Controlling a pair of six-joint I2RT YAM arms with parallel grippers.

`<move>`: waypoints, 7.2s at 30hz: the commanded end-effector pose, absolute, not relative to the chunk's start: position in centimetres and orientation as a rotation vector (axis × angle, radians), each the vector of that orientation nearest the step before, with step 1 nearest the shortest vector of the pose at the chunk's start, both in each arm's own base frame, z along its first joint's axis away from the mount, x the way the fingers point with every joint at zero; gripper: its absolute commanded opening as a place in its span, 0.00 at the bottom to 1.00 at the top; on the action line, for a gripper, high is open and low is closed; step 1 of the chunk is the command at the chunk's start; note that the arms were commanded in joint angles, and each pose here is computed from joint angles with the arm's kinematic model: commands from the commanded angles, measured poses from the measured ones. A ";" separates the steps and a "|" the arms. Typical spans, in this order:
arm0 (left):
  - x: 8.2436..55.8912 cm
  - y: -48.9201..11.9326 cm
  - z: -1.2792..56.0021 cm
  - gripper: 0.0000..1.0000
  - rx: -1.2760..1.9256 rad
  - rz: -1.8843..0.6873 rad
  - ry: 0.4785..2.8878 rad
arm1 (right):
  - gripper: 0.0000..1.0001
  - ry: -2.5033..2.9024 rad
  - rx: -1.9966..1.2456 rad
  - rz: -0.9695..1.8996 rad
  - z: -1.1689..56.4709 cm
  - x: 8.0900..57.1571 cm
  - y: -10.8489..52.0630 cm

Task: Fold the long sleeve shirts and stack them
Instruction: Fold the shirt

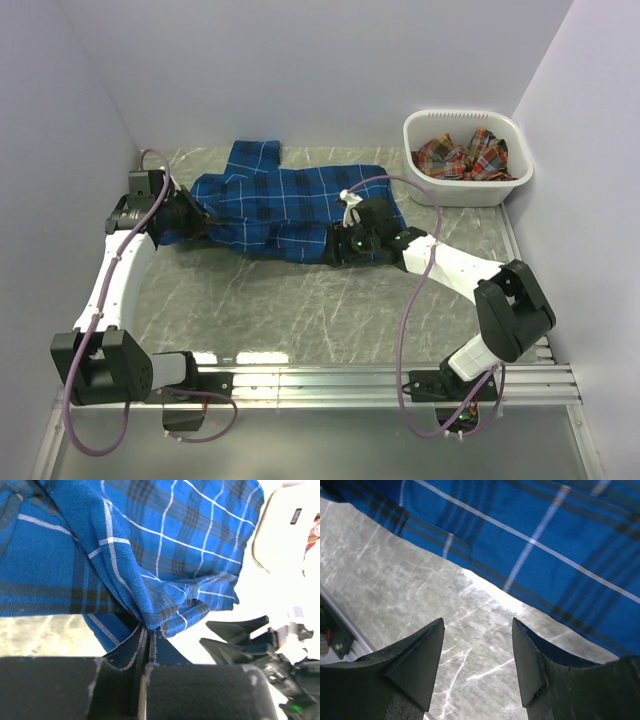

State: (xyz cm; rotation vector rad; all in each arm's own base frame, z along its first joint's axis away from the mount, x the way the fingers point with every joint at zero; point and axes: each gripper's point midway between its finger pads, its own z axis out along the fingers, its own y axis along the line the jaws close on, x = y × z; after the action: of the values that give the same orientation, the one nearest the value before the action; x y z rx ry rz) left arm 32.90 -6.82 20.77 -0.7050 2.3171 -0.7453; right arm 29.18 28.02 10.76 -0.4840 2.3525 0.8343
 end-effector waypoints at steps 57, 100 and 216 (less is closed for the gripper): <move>28.0 -2.2 12.7 0.80 -1.009 -0.508 2.151 | 0.00 2.107 -0.772 1.764 16.8 22.9 47.2; 21.3 0.7 2.4 0.38 -1.749 -0.318 1.995 | 0.00 2.189 -0.794 1.717 14.1 22.7 46.9; 24.4 3.5 4.7 0.06 -1.494 -0.161 2.060 | 0.03 2.157 -1.288 1.383 28.9 10.2 44.7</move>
State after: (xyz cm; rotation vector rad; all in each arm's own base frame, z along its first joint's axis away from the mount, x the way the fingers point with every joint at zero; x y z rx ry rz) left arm 24.29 2.99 4.38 -1.4783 2.1051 -0.1753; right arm 11.41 45.46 23.66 -1.3814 2.1937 1.0767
